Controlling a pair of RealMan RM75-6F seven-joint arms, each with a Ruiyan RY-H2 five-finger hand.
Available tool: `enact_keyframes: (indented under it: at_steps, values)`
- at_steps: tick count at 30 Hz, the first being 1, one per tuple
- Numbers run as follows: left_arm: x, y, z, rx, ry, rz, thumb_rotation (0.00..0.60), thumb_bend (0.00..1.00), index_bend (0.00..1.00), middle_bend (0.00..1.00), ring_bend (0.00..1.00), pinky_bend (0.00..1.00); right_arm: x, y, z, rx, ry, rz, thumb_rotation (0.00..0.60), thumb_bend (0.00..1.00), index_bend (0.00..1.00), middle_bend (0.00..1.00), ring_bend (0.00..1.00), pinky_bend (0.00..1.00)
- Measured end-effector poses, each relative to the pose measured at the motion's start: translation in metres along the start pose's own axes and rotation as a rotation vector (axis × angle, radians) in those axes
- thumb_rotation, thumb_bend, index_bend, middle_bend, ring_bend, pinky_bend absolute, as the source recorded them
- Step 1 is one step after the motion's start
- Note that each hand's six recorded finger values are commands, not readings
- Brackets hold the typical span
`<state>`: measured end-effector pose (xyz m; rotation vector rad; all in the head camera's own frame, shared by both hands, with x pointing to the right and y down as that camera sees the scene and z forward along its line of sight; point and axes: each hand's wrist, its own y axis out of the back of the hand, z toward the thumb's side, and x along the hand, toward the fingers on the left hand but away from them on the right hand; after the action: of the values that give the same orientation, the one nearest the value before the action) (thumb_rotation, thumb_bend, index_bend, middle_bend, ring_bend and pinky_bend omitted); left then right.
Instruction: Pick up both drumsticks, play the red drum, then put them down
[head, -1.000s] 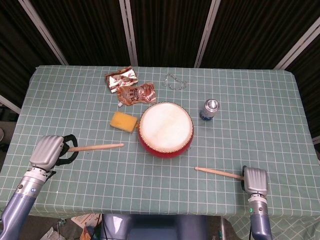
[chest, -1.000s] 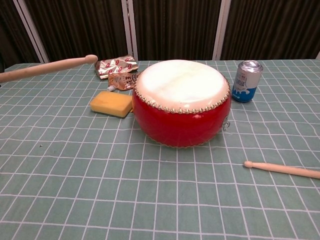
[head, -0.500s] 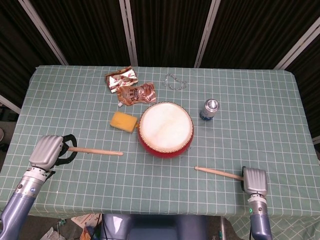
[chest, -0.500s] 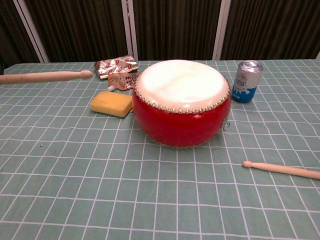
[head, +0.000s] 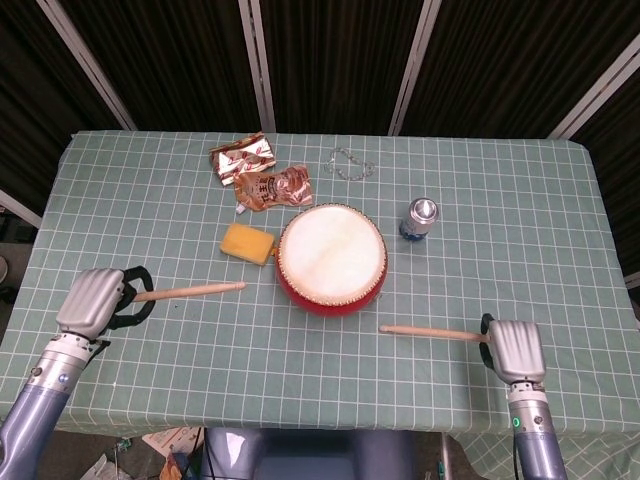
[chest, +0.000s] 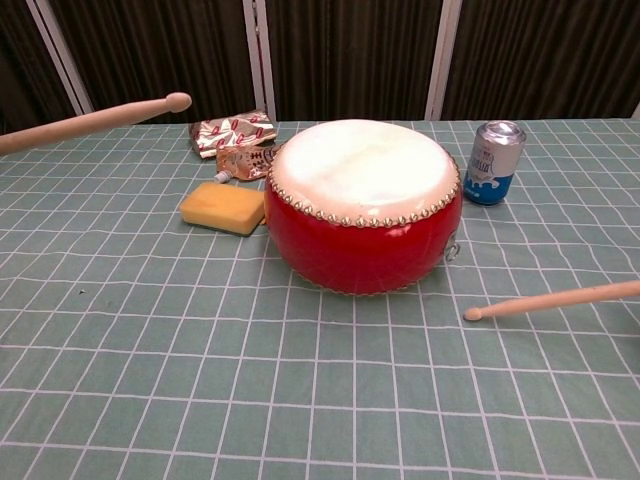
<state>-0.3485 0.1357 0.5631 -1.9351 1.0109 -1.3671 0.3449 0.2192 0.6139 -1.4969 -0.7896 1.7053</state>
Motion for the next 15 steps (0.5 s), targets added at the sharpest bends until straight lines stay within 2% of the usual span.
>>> enact_keyframes:
  at_steps: [5, 10, 15]
  values:
    - [0.001, 0.004, 0.004, -0.012, -0.002, 0.010, 0.600, 0.58, 0.75, 1.00, 1.00, 1.00, 0.010, 0.025, -0.013, -0.026, 0.024, -0.037, 0.600, 0.71, 0.95, 1.00, 1.00, 1.00]
    - [0.004, 0.008, 0.008, -0.007, -0.007, 0.019, 0.600, 0.58, 0.75, 1.00, 1.00, 1.00, 0.017, 0.036, -0.026, -0.061, 0.023, -0.043, 0.600, 0.71, 0.95, 1.00, 1.00, 1.00]
    - [0.013, 0.021, 0.016, 0.019, -0.020, 0.043, 0.600, 0.58, 0.75, 1.00, 1.00, 1.00, 0.018, 0.060, -0.034, -0.133, 0.014, -0.078, 0.600, 0.71, 0.95, 1.00, 1.00, 1.00]
